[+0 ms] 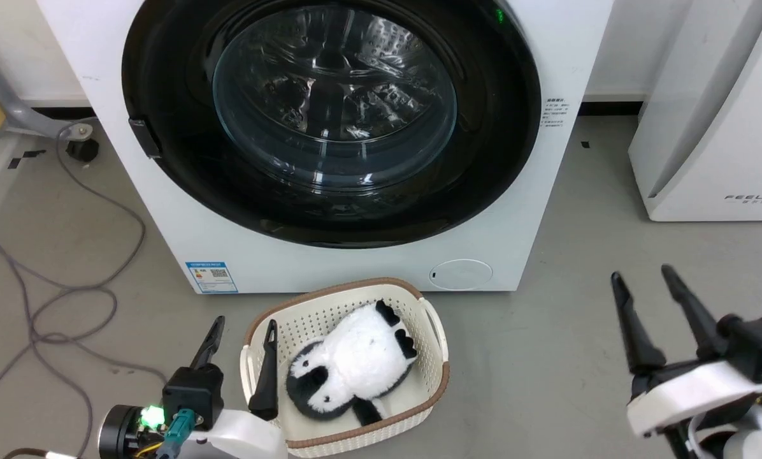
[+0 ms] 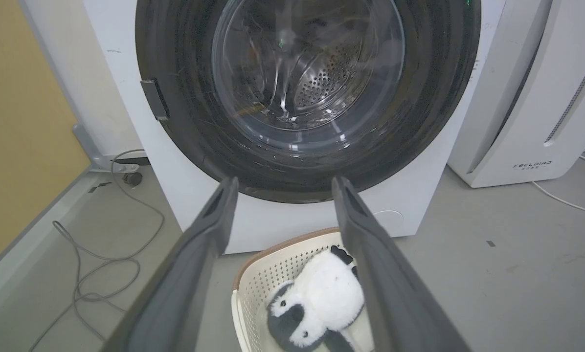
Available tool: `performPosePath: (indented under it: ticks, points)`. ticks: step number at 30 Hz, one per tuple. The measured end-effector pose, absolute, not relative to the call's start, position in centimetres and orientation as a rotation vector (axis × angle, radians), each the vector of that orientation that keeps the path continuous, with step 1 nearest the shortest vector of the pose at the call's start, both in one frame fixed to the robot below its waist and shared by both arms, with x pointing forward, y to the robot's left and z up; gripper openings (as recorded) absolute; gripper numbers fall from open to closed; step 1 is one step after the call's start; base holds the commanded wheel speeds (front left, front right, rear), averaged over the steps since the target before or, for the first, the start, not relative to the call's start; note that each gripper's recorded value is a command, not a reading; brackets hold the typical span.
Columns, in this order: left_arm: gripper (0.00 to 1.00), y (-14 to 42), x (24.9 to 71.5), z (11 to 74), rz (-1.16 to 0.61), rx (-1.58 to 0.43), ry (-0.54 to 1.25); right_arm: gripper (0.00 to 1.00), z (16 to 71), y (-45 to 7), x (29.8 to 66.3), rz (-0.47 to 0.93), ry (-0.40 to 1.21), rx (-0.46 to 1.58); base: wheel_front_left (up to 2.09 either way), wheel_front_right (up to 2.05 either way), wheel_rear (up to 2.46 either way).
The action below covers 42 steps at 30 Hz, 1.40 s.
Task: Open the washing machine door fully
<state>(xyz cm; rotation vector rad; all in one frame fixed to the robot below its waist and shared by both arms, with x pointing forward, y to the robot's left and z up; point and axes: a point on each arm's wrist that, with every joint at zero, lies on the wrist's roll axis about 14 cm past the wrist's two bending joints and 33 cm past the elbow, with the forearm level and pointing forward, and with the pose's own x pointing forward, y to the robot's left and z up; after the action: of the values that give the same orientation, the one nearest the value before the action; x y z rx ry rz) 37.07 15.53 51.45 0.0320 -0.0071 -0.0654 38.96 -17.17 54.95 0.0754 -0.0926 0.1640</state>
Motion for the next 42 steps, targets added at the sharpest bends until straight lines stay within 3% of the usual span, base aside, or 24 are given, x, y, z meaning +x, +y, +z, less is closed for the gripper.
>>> performPosePath:
  ticks: [13,29,30,32,42]
  points:
    - [1.00,15.7,37.1,50.5,-0.058,0.030,0.006,1.00,57.8,-17.8,42.4,0.198,-0.164,0.128,0.00,0.00,0.00]
    - [1.00,15.5,38.0,49.4,-0.058,0.020,0.018,1.00,59.1,-18.0,48.4,0.219,-0.130,0.285,0.00,0.00,0.00]
    - [1.00,15.5,38.1,49.4,-0.058,0.019,0.018,0.92,58.9,-18.0,48.8,0.219,-0.119,0.298,0.00,0.00,0.00]
    - [1.00,15.5,38.4,49.4,-0.056,0.019,0.015,0.00,58.7,-18.2,49.7,0.213,-0.101,0.326,0.00,0.00,0.00]
    - [1.00,15.9,38.8,48.5,-0.037,0.015,0.029,0.00,58.5,-19.3,54.5,0.189,-0.047,0.474,0.00,0.00,0.00]
